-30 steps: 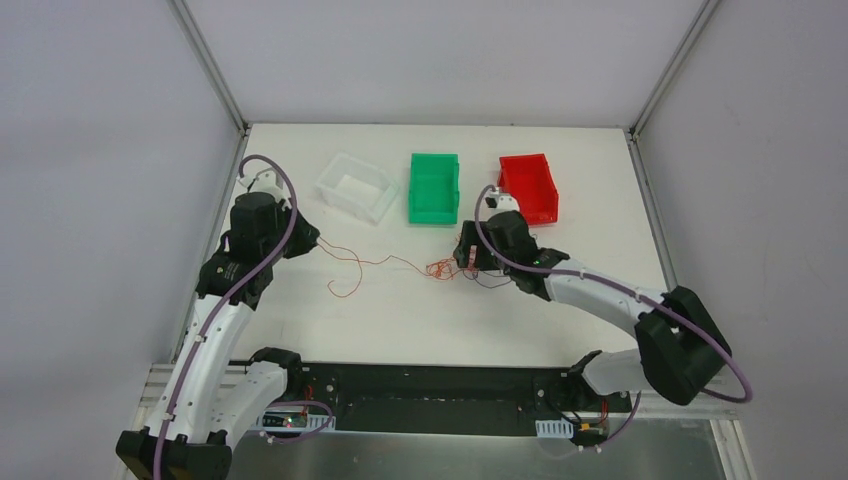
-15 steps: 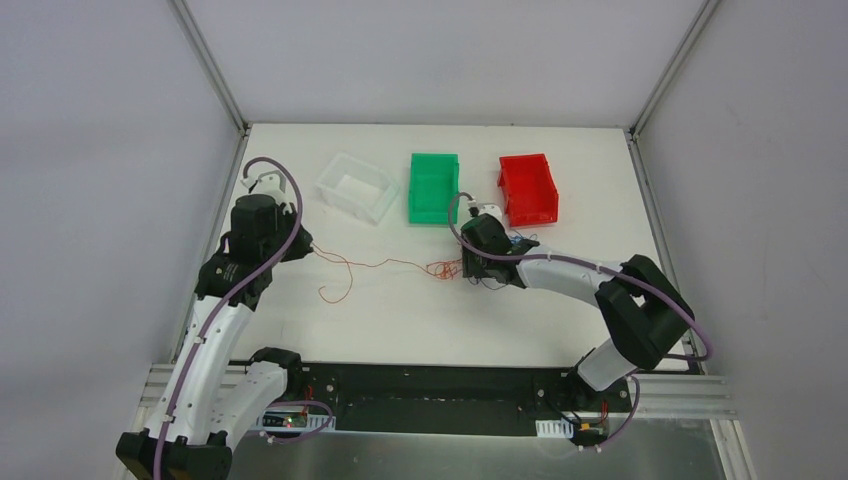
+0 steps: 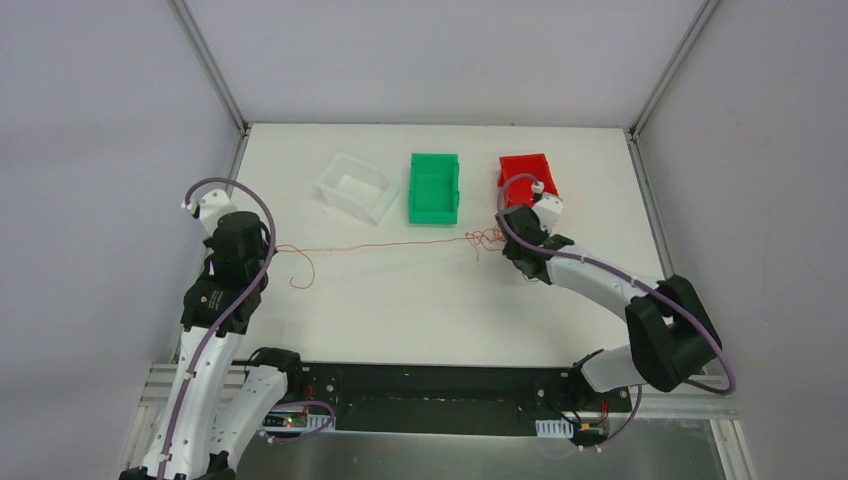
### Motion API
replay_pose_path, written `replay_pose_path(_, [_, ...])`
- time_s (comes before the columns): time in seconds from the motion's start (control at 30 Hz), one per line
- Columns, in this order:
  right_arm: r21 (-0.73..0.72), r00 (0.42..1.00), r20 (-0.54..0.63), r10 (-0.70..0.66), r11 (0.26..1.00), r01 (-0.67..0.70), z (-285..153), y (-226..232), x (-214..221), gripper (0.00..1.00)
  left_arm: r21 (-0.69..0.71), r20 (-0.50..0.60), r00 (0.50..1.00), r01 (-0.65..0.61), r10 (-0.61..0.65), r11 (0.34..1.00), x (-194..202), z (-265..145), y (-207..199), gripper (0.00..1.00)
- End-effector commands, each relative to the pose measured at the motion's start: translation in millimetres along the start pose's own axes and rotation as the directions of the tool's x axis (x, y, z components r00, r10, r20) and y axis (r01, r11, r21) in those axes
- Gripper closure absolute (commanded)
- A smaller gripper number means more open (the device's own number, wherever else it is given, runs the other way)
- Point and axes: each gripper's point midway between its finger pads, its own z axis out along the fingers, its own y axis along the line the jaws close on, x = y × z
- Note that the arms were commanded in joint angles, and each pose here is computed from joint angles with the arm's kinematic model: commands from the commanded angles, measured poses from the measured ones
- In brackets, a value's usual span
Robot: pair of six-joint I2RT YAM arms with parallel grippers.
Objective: Untangle the cables
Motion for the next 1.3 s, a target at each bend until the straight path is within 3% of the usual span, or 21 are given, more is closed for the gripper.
replay_pose_path(0.0, [0.064, 0.973, 0.039, 0.227, 0.971, -0.229, 0, -42, -14, 1.00, -0.354, 0.147, 0.987, 0.109, -0.060, 0.929, -18, -11, 69, 1.00])
replay_pose_path(0.27, [0.027, 0.960, 0.043, 0.277, 0.960, -0.279, -4, -47, -16, 1.00, -0.299, 0.082, 0.995, 0.085, -0.063, 0.950, -8, -2, 55, 1.00])
replay_pose_path(0.4, [-0.011, 0.965, 0.018, 0.261, 0.965, -0.260, -7, -40, -16, 1.00, -0.116, -0.023, 0.999, 0.028, -0.031, 0.993, 6, 6, 19, 1.00])
replay_pose_path(0.5, [-0.105, 0.972, -0.021, 0.234, 0.966, -0.235, -11, -24, -13, 1.00, 0.107, -0.126, 0.990, -0.048, 0.061, 0.993, 22, 9, -21, 0.97])
replay_pose_path(0.57, [-0.161, 0.974, -0.037, 0.224, 0.960, -0.227, -14, -15, -11, 1.00, 0.202, -0.185, 0.977, -0.066, 0.104, 0.977, 31, 9, -39, 0.85])
replay_pose_path(0.67, [-0.211, 0.975, -0.041, 0.217, 0.952, -0.221, -19, -10, -12, 1.00, 0.228, -0.255, 0.960, -0.060, 0.119, 0.972, 40, 10, -48, 0.33])
replay_pose_path(0.73, [-0.224, 0.976, -0.041, 0.215, 0.950, -0.218, -21, -9, -12, 1.00, 0.213, -0.292, 0.950, -0.053, 0.115, 0.976, 42, 11, -49, 0.05])
replay_pose_path(0.77, [-0.235, 0.976, -0.044, 0.212, 0.948, -0.216, -22, -7, -11, 1.00, 0.217, -0.308, 0.944, -0.052, 0.119, 0.975, 43, 10, -51, 0.01])
replay_pose_path(0.9, [-0.282, 0.977, -0.048, 0.208, 0.935, -0.213, -28, 0, -14, 1.00, 0.304, -0.334, 0.926, -0.071, 0.176, 0.950, 49, 3, -75, 0.01])
replay_pose_path(1.07, [-0.326, 0.977, -0.050, 0.208, 0.921, -0.212, -36, 4, -16, 1.00, 0.390, -0.288, 0.905, -0.189, 0.315, 0.901, 65, -9, -113, 0.01])
replay_pose_path(1.27, [-0.403, 0.979, -0.003, 0.206, 0.895, -0.189, -57, 11, -36, 1.00, 0.513, -0.277, 0.900, -0.159, 0.337, 0.844, 84, -17, -159, 0.02])
